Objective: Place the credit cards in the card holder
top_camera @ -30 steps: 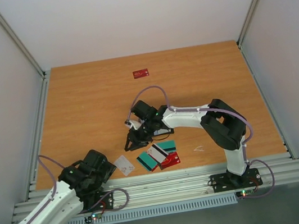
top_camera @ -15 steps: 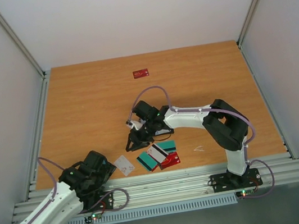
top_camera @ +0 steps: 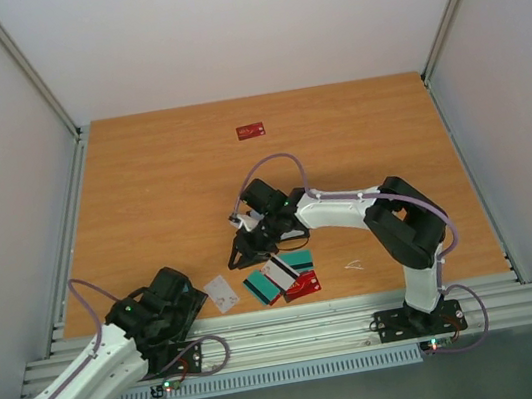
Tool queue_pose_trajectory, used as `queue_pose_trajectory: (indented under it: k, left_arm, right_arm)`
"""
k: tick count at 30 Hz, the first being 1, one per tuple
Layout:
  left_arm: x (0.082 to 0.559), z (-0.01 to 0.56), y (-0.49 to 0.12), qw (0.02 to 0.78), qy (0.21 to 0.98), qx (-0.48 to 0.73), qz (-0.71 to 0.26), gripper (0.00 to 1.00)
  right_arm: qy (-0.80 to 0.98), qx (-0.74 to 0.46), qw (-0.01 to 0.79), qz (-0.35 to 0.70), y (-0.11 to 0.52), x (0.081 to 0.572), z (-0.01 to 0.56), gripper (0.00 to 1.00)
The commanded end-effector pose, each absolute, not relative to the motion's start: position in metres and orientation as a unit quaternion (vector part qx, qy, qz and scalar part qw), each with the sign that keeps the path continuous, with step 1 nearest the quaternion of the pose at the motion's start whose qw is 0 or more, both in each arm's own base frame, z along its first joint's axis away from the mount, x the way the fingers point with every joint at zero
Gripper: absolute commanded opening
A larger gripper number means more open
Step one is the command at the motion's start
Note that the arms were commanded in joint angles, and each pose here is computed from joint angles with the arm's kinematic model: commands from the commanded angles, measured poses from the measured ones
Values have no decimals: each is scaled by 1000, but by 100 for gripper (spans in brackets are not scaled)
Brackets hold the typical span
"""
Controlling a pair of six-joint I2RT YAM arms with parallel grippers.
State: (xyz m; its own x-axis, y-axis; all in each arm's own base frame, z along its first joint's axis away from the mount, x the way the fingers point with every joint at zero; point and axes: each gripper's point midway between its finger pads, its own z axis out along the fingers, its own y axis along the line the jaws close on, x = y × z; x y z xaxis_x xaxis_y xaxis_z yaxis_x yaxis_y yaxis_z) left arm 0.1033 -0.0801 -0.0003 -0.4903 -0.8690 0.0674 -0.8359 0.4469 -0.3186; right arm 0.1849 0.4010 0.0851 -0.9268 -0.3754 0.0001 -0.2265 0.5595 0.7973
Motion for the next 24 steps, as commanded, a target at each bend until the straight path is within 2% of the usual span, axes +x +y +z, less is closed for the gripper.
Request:
queue_pose_trajectory:
  k: [1,8,16,24]
  left_arm:
    - [100,-11,-67,67,854,-501,-124,53]
    - [104,4,-69,79,858,-488,-139,38]
    - [99,14,-65,75,865,-480,-125,37]
    - [104,30,-61,97,868,-470,-131,25]
  right_arm:
    - [-869,183,71,-454,401,187,101,30]
    - [-867,184,72,-457,401,188,102,30]
    - [-865,185,73,-460,403,190,101,30]
    - [-863,187,74,-464,406,191,104,30]
